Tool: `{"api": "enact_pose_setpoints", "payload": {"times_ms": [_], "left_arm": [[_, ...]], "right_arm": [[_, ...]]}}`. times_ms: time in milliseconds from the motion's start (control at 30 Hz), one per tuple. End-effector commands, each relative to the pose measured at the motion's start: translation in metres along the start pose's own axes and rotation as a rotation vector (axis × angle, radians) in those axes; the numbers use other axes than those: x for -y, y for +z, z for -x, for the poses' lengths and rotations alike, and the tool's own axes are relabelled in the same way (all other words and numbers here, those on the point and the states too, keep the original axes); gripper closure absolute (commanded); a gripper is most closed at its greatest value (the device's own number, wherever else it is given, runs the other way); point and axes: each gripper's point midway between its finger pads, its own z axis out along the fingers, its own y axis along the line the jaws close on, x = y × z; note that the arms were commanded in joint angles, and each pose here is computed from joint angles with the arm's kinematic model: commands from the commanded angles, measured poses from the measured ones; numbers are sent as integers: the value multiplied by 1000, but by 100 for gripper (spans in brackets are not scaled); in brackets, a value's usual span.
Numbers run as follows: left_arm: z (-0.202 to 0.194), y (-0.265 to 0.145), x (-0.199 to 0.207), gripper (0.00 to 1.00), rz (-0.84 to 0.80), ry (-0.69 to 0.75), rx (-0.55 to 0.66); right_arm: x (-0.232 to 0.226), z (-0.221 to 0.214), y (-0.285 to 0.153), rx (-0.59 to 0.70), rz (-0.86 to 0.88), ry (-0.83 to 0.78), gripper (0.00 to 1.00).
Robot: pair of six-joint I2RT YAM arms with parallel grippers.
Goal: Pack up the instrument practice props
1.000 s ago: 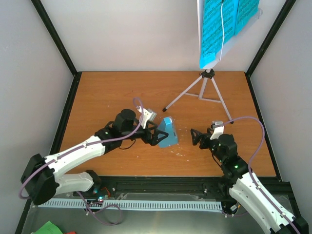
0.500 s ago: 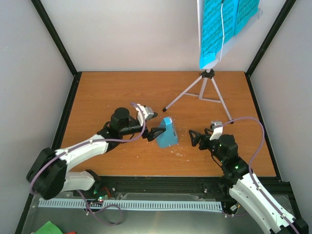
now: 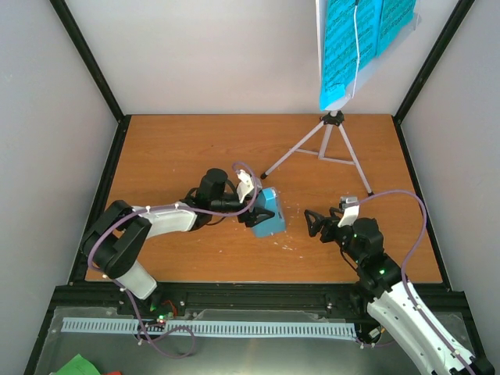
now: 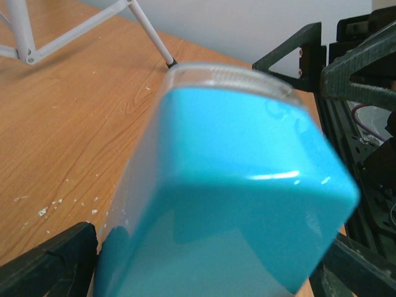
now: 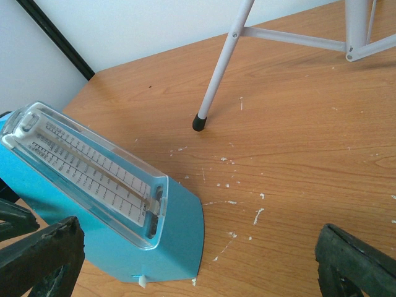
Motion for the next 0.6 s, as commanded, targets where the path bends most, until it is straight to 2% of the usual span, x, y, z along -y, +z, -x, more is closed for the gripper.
{"api": "enact_pose_setpoints", "payload": {"times_ms": [0, 333, 567], "left_arm": [[6, 5, 7, 12, -58, 31, 27], [-6, 5, 2, 40, -28, -46, -3], [-1, -9, -13, 54, 125, -148, 13]], "right_arm": [[3, 5, -3, 22, -18, 5, 0], [5, 6, -2, 19, -35, -5, 0], [2, 6, 0, 6, -21, -17, 0]]}}
